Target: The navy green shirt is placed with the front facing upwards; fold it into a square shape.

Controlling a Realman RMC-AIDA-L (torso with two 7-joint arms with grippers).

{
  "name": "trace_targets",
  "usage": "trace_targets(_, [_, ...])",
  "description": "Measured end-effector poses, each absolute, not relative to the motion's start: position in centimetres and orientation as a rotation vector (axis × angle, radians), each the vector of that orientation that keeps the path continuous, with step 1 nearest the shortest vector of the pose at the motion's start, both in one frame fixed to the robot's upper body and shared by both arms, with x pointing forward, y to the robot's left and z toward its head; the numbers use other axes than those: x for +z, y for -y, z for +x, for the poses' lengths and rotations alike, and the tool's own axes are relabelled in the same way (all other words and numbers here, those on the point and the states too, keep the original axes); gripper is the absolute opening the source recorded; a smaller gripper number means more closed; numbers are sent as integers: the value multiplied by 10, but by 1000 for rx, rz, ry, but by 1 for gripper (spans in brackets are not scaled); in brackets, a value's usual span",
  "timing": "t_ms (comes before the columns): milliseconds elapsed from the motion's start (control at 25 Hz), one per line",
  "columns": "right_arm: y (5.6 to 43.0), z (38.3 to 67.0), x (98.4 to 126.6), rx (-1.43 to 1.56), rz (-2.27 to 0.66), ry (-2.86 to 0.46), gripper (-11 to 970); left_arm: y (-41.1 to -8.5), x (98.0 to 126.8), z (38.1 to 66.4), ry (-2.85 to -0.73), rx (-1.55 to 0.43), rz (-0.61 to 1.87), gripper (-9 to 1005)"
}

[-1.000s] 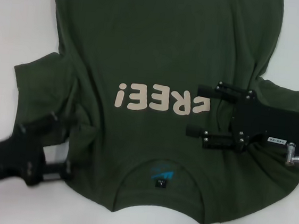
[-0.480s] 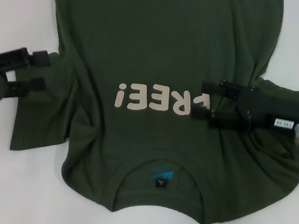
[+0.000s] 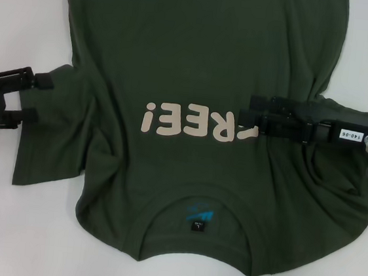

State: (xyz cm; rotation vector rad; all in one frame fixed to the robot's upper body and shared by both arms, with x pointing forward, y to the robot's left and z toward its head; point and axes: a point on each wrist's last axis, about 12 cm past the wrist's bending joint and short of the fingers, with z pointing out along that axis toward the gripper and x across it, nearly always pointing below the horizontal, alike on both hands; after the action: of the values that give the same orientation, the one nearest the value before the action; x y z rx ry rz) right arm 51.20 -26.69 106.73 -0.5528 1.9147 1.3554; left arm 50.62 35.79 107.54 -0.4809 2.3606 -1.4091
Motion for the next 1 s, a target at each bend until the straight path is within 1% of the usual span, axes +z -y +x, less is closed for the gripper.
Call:
trace_targets(520, [264,514,1068,1368,-550,-1918,914,-368,1067,516,-2367,-1248,-595,889])
trace_targets(1000, [265,515,1068,1361,-545,-1922,915,-370,1062,517,-2387,-1201,-636,879])
